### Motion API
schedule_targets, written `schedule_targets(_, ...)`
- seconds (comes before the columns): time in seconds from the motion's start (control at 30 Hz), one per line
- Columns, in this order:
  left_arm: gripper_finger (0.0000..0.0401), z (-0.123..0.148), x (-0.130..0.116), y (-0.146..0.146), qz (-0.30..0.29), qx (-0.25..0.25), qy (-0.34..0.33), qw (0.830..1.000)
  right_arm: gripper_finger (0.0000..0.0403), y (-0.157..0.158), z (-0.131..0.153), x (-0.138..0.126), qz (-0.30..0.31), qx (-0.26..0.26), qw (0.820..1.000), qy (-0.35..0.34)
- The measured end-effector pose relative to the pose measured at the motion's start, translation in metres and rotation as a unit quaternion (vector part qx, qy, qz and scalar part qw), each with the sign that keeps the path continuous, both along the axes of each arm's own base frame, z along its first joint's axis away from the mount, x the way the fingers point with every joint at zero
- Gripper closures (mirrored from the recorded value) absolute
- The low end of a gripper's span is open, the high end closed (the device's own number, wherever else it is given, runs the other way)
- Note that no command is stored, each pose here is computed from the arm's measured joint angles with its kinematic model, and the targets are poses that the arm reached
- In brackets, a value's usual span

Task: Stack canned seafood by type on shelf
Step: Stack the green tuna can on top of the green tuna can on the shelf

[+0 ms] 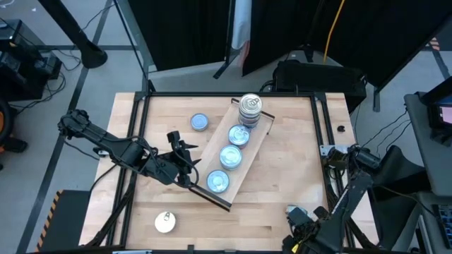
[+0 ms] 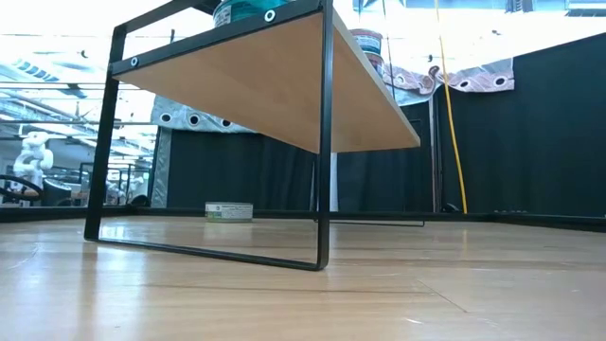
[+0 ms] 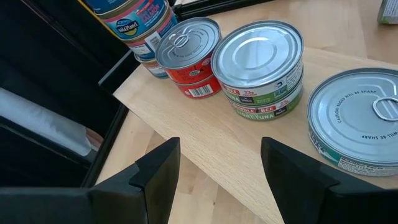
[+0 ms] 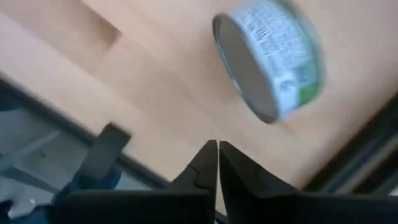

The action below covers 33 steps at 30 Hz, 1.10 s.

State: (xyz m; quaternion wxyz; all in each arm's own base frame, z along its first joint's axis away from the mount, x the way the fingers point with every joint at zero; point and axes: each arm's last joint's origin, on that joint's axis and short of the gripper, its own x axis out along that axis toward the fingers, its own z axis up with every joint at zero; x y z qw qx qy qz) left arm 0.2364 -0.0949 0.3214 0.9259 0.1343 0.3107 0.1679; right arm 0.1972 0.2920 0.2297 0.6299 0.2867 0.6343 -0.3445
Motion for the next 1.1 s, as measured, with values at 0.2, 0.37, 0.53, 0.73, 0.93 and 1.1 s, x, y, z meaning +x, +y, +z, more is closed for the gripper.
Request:
schedule_targets(0.2,0.0175,0.000,0.000,0.000,-0.001,0.001,0.000,1.000,0.0314,-0.003,0.041,0.002,0.115,-0.026,0.993,-0.025)
schedule_targets(0.37,0.0175,0.000,0.000,0.000,-0.001,0.001,0.001,1.000,0.0172,-0.007,0.032,0.002,0.196,-0.047,0.979,-0.010)
schedule_targets(0.53,0.0175,0.000,0.000,0.000,-0.001,0.002,0.001,1.000,0.0053,-0.014,0.014,-0.008,0.237,-0.084,0.967,0.026)
schedule_targets(0.73,0.0175,0.000,0.000,0.000,-0.001,0.001,0.000,1.000,0.0042,-0.012,0.014,-0.017,0.270,-0.111,0.956,0.005)
schedule_targets(0.93,0.0175,0.000,0.000,0.000,-0.002,0.002,0.001,1.000,0.0047,-0.016,0.000,-0.022,0.288,-0.136,0.948,0.013)
schedule_targets(1.1,0.0175,0.000,0.000,0.000,-0.002,0.002,0.001,1.000,0.0047,-0.017,-0.016,-0.024,0.287,-0.125,0.949,0.020)
